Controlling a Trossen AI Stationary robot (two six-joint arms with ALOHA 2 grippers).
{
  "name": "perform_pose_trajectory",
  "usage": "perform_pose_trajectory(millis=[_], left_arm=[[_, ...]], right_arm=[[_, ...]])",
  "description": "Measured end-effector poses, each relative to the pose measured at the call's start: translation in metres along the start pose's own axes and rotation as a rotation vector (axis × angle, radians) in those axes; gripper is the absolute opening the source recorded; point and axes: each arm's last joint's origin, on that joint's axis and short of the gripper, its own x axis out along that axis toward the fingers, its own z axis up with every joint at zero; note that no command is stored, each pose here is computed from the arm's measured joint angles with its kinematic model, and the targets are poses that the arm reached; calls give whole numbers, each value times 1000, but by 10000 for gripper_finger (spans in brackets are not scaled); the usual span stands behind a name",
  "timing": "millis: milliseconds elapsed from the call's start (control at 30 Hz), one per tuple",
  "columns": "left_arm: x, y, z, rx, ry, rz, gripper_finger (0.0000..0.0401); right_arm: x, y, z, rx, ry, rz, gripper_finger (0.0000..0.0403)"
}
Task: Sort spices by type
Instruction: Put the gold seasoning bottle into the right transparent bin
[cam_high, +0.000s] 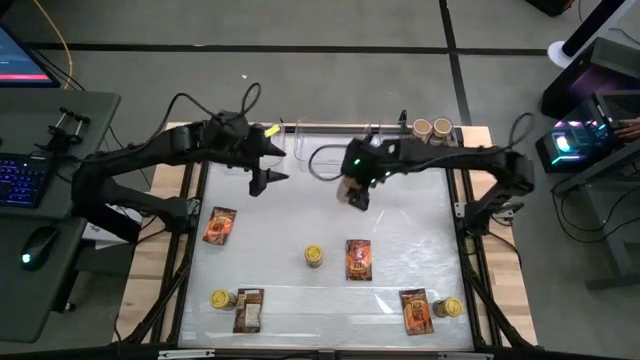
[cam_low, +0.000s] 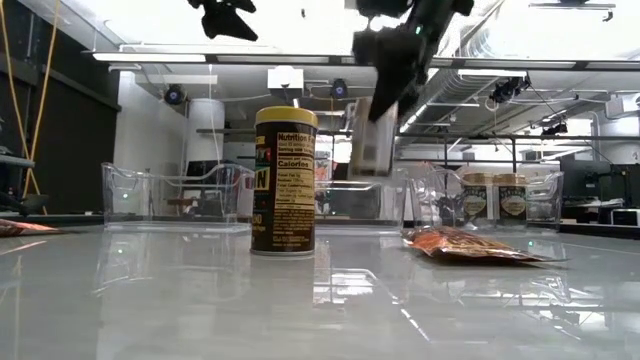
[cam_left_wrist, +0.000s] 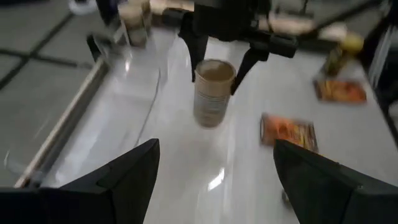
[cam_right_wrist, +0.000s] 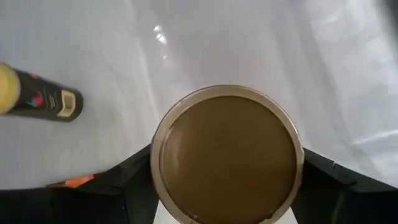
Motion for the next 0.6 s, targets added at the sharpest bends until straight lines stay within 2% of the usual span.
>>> perform_pose_trajectory(millis=[167, 300, 400, 500, 600], left_arm=[[22, 2, -33, -129, -188, -47, 300], [39, 3, -60, -288, -227, -58, 300], [45, 4, -69, -362, -213, -64, 300], [47, 4, -70, -366, -206, -55, 300], [47, 5, -69, -347, -223, -39, 300]], right_arm=[[-53, -21, -7, 81, -89, -110, 268], [-89, -44, -21, 180, -147, -263, 268], [-108, -67, -31, 272, -166, -424, 268], [-114, -98, -40, 422, -155, -524, 268], [-106, -132, -46, 643, -130, -538, 268]])
